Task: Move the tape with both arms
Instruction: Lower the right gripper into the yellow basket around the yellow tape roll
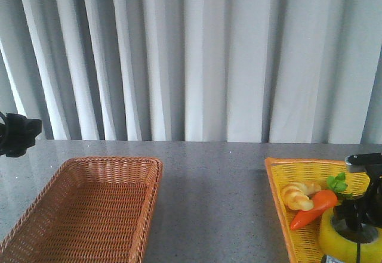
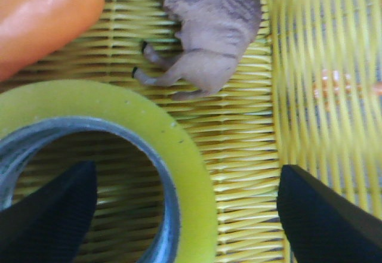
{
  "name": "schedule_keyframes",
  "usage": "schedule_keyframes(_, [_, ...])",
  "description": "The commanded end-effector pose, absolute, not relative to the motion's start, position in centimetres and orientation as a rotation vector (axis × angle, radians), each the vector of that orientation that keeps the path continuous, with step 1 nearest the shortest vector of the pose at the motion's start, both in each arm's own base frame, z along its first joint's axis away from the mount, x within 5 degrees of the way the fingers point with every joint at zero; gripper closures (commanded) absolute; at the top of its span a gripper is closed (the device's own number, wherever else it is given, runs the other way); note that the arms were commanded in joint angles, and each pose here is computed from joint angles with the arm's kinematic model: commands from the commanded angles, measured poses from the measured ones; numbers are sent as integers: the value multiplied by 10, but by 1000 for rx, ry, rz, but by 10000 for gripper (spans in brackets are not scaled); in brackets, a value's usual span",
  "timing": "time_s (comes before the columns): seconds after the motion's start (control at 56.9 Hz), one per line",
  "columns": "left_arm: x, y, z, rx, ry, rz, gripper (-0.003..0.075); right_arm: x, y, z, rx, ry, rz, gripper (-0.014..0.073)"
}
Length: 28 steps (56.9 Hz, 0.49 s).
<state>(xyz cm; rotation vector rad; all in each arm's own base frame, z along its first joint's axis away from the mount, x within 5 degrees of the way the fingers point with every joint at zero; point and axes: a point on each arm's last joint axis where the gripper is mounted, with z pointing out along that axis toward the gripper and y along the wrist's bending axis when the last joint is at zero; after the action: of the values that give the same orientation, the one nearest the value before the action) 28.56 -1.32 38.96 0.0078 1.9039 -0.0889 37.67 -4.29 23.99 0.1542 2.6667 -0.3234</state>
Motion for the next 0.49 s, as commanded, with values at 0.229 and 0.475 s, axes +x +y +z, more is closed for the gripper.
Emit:
schedule_keyframes(0.229, [281,-15,413,5,1788,-98,136,385,-45,252,111,2597,-325,26])
schedule_keyframes(0.475, [281,-15,412,6,1792,-99,136,389,-45,241,99,2622,-329,221])
